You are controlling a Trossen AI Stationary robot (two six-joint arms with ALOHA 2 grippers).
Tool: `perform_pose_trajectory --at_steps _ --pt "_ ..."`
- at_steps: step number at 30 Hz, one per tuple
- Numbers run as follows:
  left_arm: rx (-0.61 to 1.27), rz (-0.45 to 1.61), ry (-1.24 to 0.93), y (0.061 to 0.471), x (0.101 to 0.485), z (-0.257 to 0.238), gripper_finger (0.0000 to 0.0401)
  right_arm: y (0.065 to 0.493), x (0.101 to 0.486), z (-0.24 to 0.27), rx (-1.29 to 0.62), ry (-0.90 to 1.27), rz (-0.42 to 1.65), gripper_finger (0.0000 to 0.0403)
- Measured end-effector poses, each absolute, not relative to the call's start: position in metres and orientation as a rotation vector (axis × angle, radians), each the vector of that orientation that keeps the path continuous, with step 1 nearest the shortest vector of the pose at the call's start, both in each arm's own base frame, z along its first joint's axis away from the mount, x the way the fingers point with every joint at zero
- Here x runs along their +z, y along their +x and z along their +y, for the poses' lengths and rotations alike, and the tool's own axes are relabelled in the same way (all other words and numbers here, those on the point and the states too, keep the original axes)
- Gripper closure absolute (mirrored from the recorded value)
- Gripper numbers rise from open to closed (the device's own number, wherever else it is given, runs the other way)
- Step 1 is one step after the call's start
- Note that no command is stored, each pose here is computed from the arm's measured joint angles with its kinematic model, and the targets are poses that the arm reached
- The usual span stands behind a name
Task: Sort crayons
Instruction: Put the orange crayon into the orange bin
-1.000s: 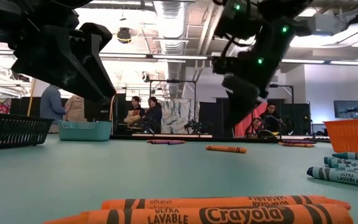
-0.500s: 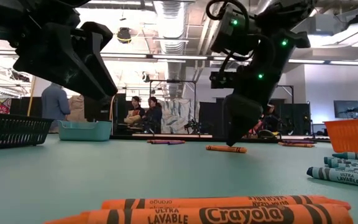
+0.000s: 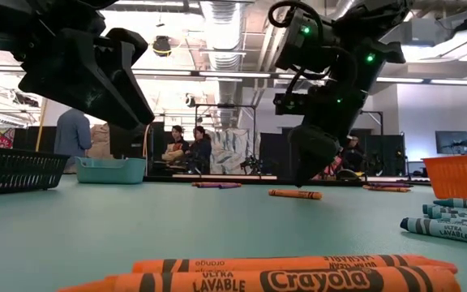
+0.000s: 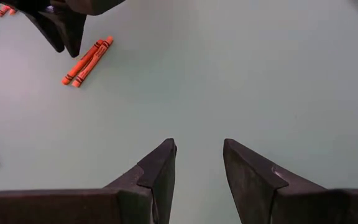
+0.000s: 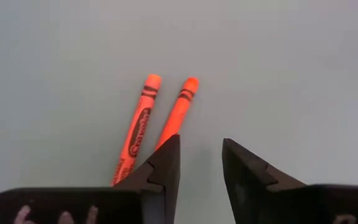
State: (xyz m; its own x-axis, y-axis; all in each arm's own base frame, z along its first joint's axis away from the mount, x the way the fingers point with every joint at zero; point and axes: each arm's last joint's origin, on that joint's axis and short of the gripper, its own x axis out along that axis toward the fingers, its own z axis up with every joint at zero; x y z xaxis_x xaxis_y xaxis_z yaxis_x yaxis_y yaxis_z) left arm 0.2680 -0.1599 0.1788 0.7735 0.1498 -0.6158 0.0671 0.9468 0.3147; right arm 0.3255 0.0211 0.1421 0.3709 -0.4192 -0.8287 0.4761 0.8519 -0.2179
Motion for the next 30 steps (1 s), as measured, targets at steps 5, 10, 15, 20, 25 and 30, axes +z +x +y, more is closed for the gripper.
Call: perform_pose_trajectory --at_steps 5,10,15,20,25,30 --pt "0.045 0.688 0.331 0.268 0.179 -0.160 0.0276 0.329 0.143 0.022 -0.558 0.087 1.014 0.0236" --pt "0.045 0.688 0.331 0.268 0.179 -0.160 0.0276 0.329 0.143 0.022 -0.546 0.096 1.016 0.0215" --pt "0.046 0.688 0.330 0.268 0.179 -0.160 0.0276 0.329 0.143 0.022 -0.543 0.099 1.018 0.0226" --pt "0.045 0.688 0.329 0.268 0.179 -0.160 0.0276 0.327 0.140 0.021 -0.548 0.102 1.027 0.0242" --pt "0.044 0.688 0.328 0.268 0.179 -0.160 0.0276 0.321 0.133 0.019 -0.540 0.139 1.050 0.0248" --pt "0.044 0.687 0.327 0.268 0.179 -0.160 0.0276 0.316 0.128 0.017 -0.559 0.145 1.060 0.0249"
